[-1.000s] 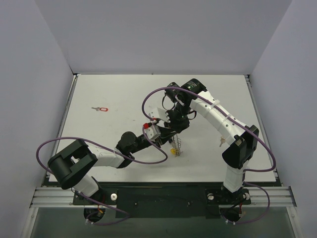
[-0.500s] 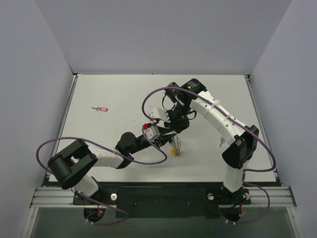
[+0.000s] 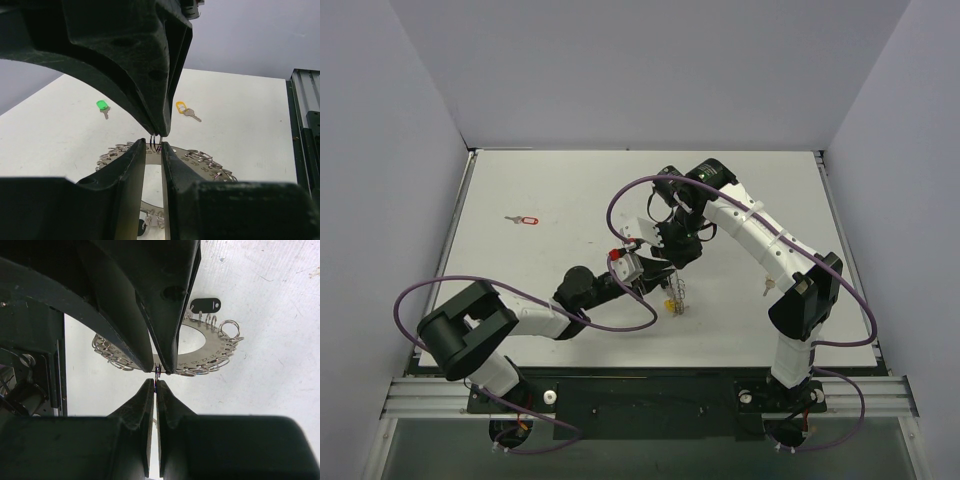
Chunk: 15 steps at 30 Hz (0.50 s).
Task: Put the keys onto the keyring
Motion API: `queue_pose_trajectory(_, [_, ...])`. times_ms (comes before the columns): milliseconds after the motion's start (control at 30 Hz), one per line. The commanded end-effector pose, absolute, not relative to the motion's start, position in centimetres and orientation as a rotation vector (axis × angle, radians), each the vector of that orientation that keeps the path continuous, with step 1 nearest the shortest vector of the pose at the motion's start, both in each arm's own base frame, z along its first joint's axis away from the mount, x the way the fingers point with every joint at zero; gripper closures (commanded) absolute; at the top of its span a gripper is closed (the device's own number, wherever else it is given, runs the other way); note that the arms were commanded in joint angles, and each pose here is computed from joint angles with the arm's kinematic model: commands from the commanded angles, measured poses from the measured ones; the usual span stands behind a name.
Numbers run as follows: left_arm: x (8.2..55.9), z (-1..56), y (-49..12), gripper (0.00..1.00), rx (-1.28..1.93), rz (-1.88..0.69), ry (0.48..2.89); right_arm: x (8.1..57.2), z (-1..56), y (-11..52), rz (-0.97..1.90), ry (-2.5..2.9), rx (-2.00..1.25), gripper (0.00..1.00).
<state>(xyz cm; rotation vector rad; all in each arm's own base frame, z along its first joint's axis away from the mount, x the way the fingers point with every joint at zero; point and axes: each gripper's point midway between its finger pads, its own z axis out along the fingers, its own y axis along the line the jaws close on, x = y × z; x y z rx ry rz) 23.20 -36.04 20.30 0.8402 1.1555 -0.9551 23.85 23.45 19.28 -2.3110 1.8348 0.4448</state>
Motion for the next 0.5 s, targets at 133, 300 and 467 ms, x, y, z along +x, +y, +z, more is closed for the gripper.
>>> queue_pose_trajectory(133, [23.3,23.1,-36.7,0.73,0.813,-0.998,1.052,18.6,20.8,19.9,0.582,1.961,-2.419,1.0])
queue_pose_trajectory(300, [23.3,23.4,-36.7,0.74,0.805,-1.001,1.042,18.6,20.7,19.9,0.585,1.964,-2.424,1.0])
queue_pose_trajectory(467, [23.1,24.0,-36.2,0.73,0.779,-0.995,1.028,18.8,20.6,19.9,0.578,1.965,-2.426,1.0])
